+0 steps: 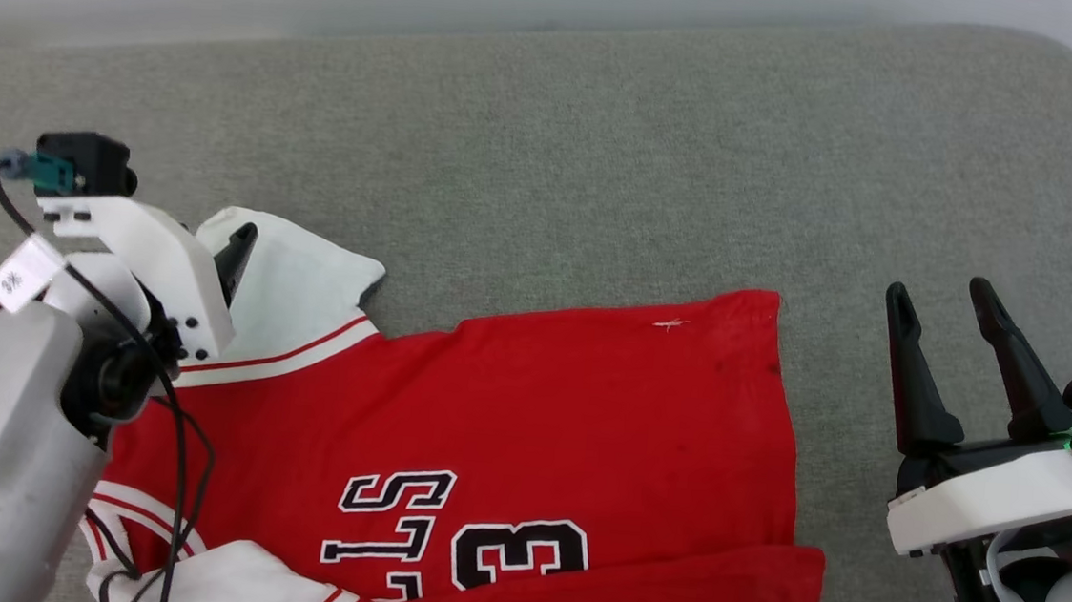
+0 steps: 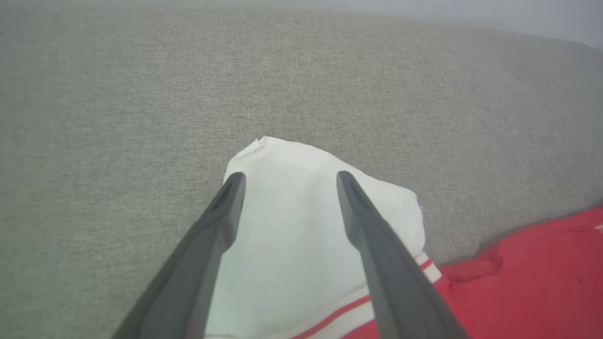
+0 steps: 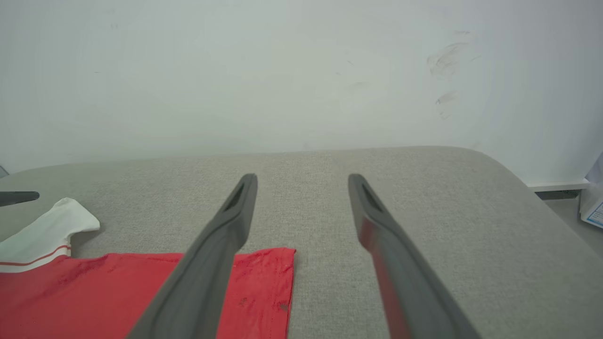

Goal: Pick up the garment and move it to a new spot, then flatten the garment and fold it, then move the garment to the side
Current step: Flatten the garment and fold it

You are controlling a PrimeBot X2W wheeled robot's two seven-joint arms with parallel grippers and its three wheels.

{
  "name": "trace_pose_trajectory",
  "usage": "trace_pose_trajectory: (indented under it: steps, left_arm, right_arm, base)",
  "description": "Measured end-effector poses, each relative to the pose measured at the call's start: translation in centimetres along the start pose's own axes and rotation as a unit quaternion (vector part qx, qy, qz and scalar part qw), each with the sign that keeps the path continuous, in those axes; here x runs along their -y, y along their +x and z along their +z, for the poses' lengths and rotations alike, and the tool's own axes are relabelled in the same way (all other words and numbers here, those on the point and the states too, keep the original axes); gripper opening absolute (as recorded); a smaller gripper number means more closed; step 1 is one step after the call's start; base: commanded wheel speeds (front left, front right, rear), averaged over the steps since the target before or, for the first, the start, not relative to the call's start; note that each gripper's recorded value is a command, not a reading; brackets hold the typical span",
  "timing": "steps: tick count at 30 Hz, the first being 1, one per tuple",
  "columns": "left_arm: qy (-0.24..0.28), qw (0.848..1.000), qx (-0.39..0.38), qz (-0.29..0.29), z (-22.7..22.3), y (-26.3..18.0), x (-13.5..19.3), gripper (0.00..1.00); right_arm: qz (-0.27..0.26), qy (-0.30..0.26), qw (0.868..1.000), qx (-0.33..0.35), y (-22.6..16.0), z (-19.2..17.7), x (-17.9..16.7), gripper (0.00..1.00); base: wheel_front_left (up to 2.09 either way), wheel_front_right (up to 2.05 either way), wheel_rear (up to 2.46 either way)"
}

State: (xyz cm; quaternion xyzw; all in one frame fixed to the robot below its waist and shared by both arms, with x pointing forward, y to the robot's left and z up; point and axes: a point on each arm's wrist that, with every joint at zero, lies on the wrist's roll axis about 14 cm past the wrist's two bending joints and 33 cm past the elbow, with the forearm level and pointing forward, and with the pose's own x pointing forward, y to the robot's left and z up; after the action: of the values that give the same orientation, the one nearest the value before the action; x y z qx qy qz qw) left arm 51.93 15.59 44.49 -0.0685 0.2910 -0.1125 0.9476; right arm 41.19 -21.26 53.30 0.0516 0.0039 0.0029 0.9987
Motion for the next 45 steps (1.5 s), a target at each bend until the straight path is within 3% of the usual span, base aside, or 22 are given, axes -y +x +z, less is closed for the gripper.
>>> trace_pose_trajectory:
  steps: [7,13,16,17,18,19,25,29,31,32,35,45]
  left_arm:
    - [0.011,0.988,-0.152,0.000,-2.7,4.2,-1.1,1.00]
    - [0.047,0.963,-0.265,0.028,-4.6,5.8,-2.2,1.00]
    - [0.039,0.951,-0.306,0.026,-5.3,5.9,-1.7,1.00]
    - [0.036,0.948,-0.314,0.025,-5.4,5.9,-1.5,0.49]
    - [0.036,0.948,-0.316,0.025,-5.4,5.8,-1.4,0.07]
    - [0.034,0.947,-0.318,0.024,-5.5,5.7,-1.3,0.00]
    - [0.039,0.952,-0.302,0.020,-5.4,5.2,-1.0,0.00]
    - [0.044,0.958,-0.282,0.018,-4.7,4.9,-0.7,0.00]
    - [0.049,0.965,-0.259,0.009,-3.8,4.4,-0.1,0.00]
    - [0.049,0.965,-0.259,0.009,-3.8,4.4,-0.1,0.00]
    - [0.054,0.973,-0.226,0.004,-2.2,3.8,0.5,0.00]
    - [0.063,0.986,-0.157,-0.006,0.5,2.3,0.7,0.00]
  right_arm:
    - [-0.024,0.015,0.999,-0.034,0.7,-3.1,1.4,1.00]
    - [-0.043,0.024,0.997,-0.055,0.6,-5.1,2.5,1.00]
    - [-0.053,0.027,0.997,-0.057,0.6,-5.5,3.1,1.00]
    - [-0.055,0.029,0.996,-0.058,0.5,-5.6,3.2,1.00]
    - [-0.056,0.032,0.996,-0.060,0.5,-5.7,3.3,1.00]
    - [-0.057,0.036,0.996,-0.060,0.5,-5.8,3.3,1.00]
    - [-0.044,0.073,0.993,-0.084,1.0,-6.5,2.9,1.00]
    - [-0.027,0.084,0.987,-0.134,1.3,-7.9,2.8,1.00]
    - [-0.005,0.099,0.967,-0.235,0.8,-10.8,2.4,1.00]
    - [-0.005,0.099,0.967,-0.235,0.8,-10.8,2.4,1.00]
    - [0.015,0.103,0.945,-0.309,0.5,-12.3,2.3,1.00]
    - [0.090,0.044,0.910,-0.402,4.5,-13.2,-0.7,1.00]
  base:
    - [0.00,0.00,0.00]
    - [0.00,0.00,0.00]
    - [0.00,0.00,0.00]
    - [0.00,0.00,0.00]
    - [0.00,0.00,0.00]
    - [0.00,0.00,0.00]
    - [0.00,0.00,0.00]
    - [0.00,0.00,0.00]
    - [0.00,0.00,0.00]
    - [0.00,0.00,0.00]
    - [0.00,0.00,0.00]
    - [0.00,0.00,0.00]
